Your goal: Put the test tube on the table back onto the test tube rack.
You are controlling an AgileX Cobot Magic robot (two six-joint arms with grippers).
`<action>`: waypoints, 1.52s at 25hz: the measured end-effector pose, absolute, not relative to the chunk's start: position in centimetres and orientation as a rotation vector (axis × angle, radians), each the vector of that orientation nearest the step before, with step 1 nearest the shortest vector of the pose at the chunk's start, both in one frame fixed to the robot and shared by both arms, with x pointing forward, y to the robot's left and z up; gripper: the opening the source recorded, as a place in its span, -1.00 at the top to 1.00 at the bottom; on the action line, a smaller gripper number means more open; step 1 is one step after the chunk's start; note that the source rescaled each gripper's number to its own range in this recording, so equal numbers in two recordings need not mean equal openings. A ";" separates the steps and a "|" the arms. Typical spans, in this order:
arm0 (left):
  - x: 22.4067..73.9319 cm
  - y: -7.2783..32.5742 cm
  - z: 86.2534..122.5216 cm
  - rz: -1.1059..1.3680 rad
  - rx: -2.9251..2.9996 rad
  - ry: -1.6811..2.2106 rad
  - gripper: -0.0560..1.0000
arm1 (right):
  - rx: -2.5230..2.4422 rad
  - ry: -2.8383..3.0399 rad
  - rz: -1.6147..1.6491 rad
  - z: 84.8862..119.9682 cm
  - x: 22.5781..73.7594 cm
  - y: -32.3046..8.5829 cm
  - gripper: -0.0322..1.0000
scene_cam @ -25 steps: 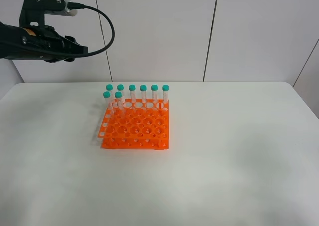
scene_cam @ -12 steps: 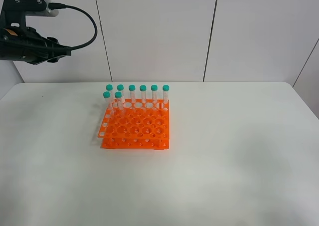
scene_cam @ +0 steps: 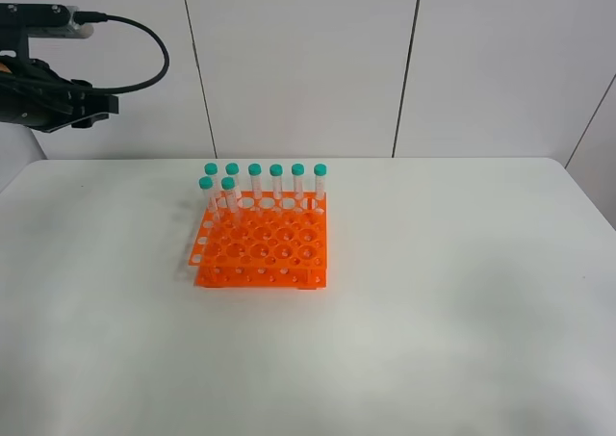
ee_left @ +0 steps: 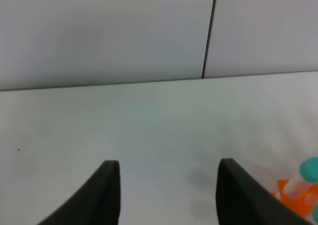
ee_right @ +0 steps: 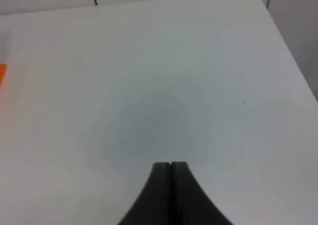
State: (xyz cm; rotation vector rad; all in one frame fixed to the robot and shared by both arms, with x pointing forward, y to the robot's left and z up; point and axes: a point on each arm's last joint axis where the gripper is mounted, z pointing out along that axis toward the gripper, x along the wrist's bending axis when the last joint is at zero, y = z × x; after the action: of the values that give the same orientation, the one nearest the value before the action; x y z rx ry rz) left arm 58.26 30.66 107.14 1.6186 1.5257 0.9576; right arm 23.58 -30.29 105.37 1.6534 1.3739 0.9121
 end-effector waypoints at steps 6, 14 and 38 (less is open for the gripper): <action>54.8 30.6 108.4 0.988 1.588 1.497 -0.47 | 1.653 1.374 0.912 105.4 23.6 -30.3 0.94; 48.0 30.4 109.8 0.935 1.636 1.512 -0.47 | 1.653 1.374 0.912 105.4 23.6 -30.3 0.94; 29.4 29.7 108.5 0.716 1.763 1.719 -0.47 | 1.653 1.374 0.912 105.4 23.6 -30.3 0.94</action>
State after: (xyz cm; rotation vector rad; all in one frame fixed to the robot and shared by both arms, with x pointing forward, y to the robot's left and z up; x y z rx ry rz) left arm 29.41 29.75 108.52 1.7632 1.7189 0.7157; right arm 23.58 -30.29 105.37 1.6534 1.3739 0.9121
